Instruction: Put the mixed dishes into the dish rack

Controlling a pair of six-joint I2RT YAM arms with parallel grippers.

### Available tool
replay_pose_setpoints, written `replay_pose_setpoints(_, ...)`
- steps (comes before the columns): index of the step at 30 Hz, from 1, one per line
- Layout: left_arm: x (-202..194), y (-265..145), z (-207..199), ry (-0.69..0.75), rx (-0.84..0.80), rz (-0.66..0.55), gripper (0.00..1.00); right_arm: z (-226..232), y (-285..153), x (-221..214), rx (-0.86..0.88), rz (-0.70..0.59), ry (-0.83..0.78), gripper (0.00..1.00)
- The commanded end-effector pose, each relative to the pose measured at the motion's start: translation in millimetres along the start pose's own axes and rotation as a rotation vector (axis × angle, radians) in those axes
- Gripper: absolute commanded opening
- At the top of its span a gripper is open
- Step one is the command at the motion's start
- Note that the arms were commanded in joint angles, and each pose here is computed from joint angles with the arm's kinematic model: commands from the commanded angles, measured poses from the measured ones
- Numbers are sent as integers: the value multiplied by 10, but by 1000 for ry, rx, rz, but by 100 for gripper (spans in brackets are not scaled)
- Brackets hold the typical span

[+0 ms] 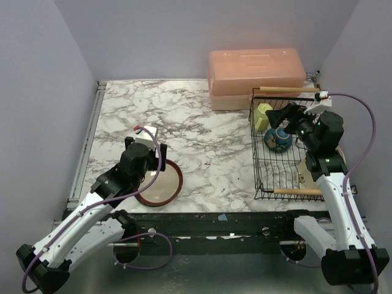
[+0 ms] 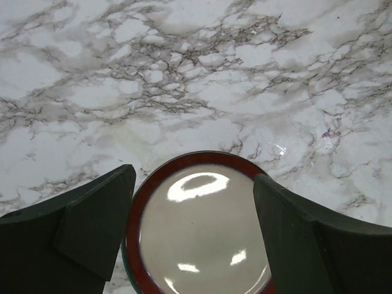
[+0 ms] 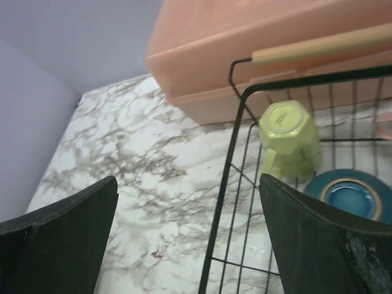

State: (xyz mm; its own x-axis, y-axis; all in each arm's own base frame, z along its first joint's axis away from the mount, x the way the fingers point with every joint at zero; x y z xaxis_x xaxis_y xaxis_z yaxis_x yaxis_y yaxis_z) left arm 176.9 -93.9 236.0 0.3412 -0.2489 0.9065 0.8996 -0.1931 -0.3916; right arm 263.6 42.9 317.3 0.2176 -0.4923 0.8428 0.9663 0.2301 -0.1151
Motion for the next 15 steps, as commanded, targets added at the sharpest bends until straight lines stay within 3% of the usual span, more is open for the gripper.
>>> replay_pose_setpoints(1, -9, -28, -84, -132, -39, 96, 88, 170, 75, -260, 208, 178, 105, 99)
replay_pose_setpoints(9, -352, 18, -429, -423, -156, 317, 86, 525, 118, -362, 284, 246, 100, 100)
replay_pose_setpoints(15, -503, 54, -725, -420, -322, 477, 70, 851, 141, -460, 344, 279, 102, 100)
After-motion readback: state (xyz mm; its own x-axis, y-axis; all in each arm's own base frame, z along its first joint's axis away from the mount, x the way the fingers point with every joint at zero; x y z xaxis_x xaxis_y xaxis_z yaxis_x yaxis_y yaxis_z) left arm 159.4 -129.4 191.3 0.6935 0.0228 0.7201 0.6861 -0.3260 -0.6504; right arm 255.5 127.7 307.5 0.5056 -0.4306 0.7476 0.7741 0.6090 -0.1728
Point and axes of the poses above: each gripper's point midway between its finger pads, its own y axis out along the fingers, its own z axis along the line the jaws close on, x = y × z, the point moved 7 cm from there along -y, back along the fingers, and after that the axes turned 8 degrees about y, right-handed, at the moved point
